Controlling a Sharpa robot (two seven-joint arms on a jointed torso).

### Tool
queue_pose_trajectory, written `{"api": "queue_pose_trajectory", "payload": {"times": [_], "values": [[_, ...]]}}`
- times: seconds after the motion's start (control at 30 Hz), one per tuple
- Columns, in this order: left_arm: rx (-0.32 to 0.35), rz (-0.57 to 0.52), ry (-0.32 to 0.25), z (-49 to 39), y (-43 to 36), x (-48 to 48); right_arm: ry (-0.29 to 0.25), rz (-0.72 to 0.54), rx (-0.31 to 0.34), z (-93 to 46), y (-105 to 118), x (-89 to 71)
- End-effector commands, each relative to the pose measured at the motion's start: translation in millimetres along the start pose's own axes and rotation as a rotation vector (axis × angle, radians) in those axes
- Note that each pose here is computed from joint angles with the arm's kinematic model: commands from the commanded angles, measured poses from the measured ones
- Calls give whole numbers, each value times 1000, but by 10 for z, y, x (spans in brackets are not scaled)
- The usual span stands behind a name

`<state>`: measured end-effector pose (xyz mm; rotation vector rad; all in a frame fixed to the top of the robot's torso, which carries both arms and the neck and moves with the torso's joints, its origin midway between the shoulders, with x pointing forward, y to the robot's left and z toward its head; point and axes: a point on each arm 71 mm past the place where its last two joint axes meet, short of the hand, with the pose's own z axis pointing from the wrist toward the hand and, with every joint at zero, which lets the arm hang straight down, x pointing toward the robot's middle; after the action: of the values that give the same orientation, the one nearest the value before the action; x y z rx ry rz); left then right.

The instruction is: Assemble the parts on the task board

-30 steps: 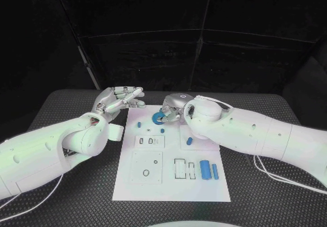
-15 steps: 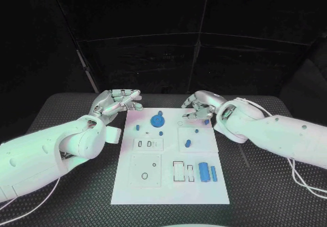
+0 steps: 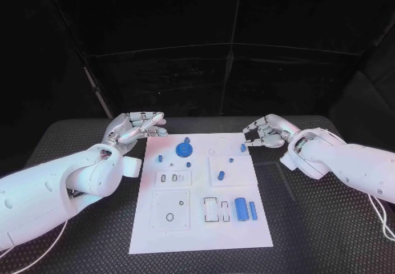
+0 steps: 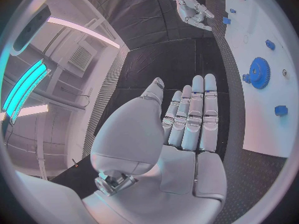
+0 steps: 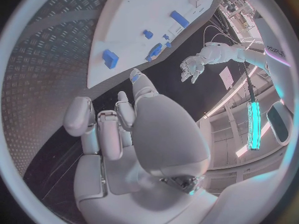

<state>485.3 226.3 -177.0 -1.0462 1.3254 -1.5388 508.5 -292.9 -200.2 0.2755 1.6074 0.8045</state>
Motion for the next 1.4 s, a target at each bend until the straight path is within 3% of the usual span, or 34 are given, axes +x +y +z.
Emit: {"api": "queue_pose_trajectory", "payload": {"times": [0.03, 0.4, 1.4], "values": [[13, -4, 12, 11, -10, 9, 17, 7, -25, -9, -62, 70], [11, -3, 7, 19, 9, -7, 44, -15, 2, -18, -204, 234], [2, -5, 11, 28, 30, -3, 58, -12, -1, 66, -174, 333]]}}
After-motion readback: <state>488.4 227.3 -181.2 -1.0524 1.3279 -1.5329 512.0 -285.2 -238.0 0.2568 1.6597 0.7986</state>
